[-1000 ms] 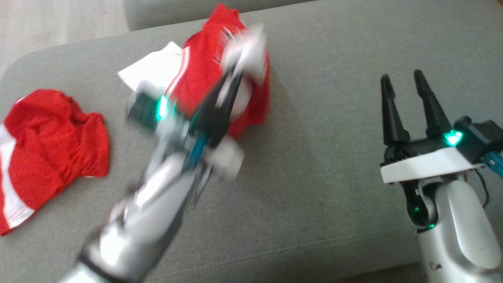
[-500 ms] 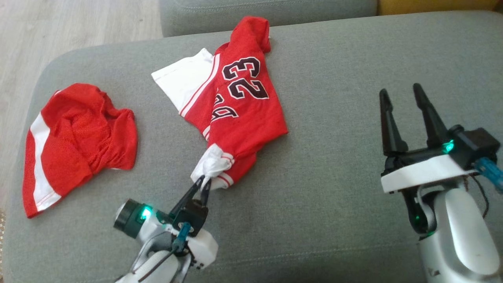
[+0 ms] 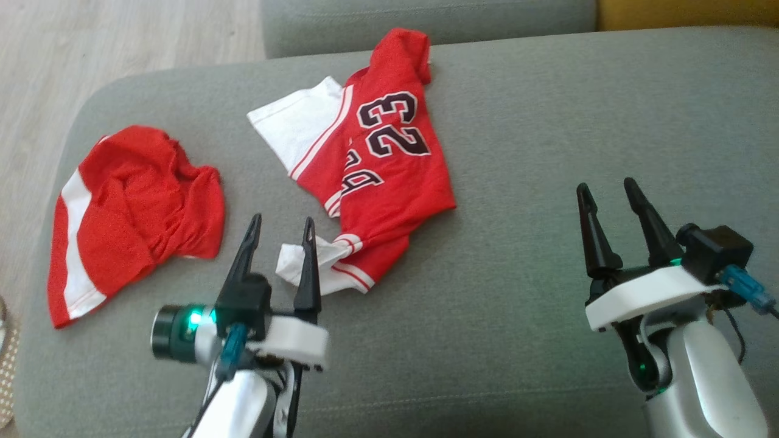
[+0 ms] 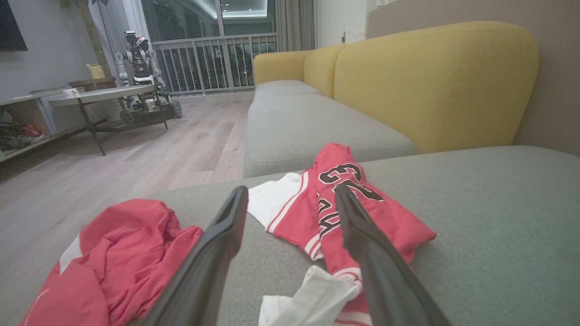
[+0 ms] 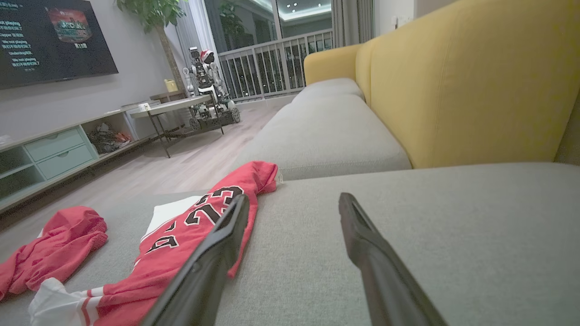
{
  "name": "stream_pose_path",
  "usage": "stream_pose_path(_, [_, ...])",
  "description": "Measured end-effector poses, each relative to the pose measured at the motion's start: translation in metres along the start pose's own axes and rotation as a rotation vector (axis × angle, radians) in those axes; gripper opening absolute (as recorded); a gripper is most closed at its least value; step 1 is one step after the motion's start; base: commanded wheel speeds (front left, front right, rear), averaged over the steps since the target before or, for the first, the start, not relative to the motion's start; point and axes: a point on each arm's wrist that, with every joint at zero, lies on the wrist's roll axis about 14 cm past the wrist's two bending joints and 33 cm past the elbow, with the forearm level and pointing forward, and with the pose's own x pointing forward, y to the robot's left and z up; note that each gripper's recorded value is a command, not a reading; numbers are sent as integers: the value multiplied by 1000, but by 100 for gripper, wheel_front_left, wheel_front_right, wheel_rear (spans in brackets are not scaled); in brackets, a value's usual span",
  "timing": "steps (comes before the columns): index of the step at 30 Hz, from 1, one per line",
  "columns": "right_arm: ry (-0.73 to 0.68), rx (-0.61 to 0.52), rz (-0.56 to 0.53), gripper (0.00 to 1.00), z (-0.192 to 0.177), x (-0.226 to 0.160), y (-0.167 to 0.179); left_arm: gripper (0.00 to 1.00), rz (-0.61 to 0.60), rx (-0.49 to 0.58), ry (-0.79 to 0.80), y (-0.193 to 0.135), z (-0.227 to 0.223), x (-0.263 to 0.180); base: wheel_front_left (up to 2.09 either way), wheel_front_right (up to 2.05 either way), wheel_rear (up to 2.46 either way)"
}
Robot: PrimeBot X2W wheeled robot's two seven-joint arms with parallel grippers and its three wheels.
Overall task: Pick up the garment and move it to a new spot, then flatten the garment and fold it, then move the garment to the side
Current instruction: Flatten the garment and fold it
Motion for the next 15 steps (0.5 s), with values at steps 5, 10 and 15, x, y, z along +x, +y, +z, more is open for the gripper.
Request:
stream_pose_path(5, [121,83,17,100,-38,7,10,100,26,-8,19,8,-7,-14,0,0,0])
stream_pose_path(10, [233,182,78,100,-68,35,39,100,75,-19,35,21,-11,-16,0,0,0])
stream_pose_path(15, [351,275,120,100,-96,66,67,100,122,-16,55,34,-16,-22,0,0,0])
